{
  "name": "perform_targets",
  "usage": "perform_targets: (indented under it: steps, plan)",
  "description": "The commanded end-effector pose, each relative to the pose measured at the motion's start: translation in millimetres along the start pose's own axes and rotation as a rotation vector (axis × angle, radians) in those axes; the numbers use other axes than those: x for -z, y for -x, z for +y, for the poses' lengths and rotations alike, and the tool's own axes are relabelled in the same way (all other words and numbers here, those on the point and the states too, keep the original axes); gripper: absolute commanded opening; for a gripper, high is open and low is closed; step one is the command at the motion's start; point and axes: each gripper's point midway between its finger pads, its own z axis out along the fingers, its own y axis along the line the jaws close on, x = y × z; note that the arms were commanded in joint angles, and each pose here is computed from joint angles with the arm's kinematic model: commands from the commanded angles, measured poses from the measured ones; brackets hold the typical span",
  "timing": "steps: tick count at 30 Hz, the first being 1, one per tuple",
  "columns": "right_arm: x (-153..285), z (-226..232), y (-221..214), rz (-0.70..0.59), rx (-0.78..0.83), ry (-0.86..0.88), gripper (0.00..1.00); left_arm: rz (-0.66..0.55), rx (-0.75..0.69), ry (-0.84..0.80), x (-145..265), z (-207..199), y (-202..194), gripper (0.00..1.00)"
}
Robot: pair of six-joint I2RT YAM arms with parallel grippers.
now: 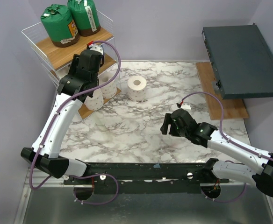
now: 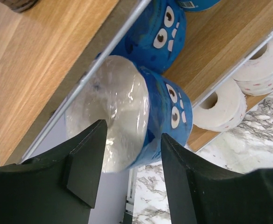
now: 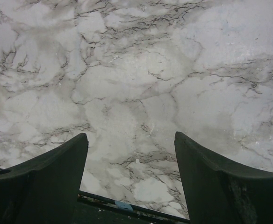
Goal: Place and organize the paper towels onto the shelf
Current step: Place the paper towel on the shelf.
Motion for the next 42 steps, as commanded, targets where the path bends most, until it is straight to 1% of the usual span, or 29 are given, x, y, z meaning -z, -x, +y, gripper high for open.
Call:
perform_targets:
  steps: [1,6,11,14,17,18,19,21,22,24,26,28,33,42]
  plan:
    - [3,7,4,0.002,0.008,0.021,0.78,-0.024,0.029,0.077,10,23,0,0.57]
    - [2,7,3,0.005,0.009,0.023,0.77,-0.051,0.041,0.088,21,30,5,0.59]
    - [3,10,4,0.005,0.007,0.029,0.77,-0.093,0.021,0.095,39,33,13,0.60]
    - [2,10,5,0.004,0.005,0.027,0.77,-0.114,-0.013,0.082,50,25,16,0.60]
    - [2,10,5,0.005,0.004,0.026,0.77,-0.145,-0.035,0.030,59,6,17,0.58]
    - [1,10,5,0.007,0.002,0.024,0.77,-0.155,-0.030,-0.002,61,-3,18,0.56]
    - [1,10,5,0.006,-0.001,0.024,0.77,-0.160,-0.025,-0.043,61,-13,16,0.51]
    - [0,11,3,0.010,-0.007,0.028,0.77,-0.159,-0.021,-0.105,57,-31,13,0.37]
    - [0,11,3,0.013,-0.009,0.031,0.77,-0.155,-0.027,-0.114,54,-37,10,0.26]
    - [0,12,2,0.016,-0.011,0.032,0.77,-0.144,-0.025,-0.129,45,-47,6,0.12]
    - [0,11,1,0.016,-0.012,0.033,0.77,-0.130,-0.001,-0.171,36,-57,3,0.03]
    - [0,10,1,0.017,-0.011,0.029,0.77,-0.115,0.037,-0.194,27,-61,0,0.00]
    - [2,9,2,0.008,-0.010,0.027,0.77,-0.078,0.072,-0.193,8,-65,-9,0.00]
    - [2,5,0,0.009,-0.002,0.019,0.77,-0.030,0.082,-0.064,-26,-46,-27,0.00]
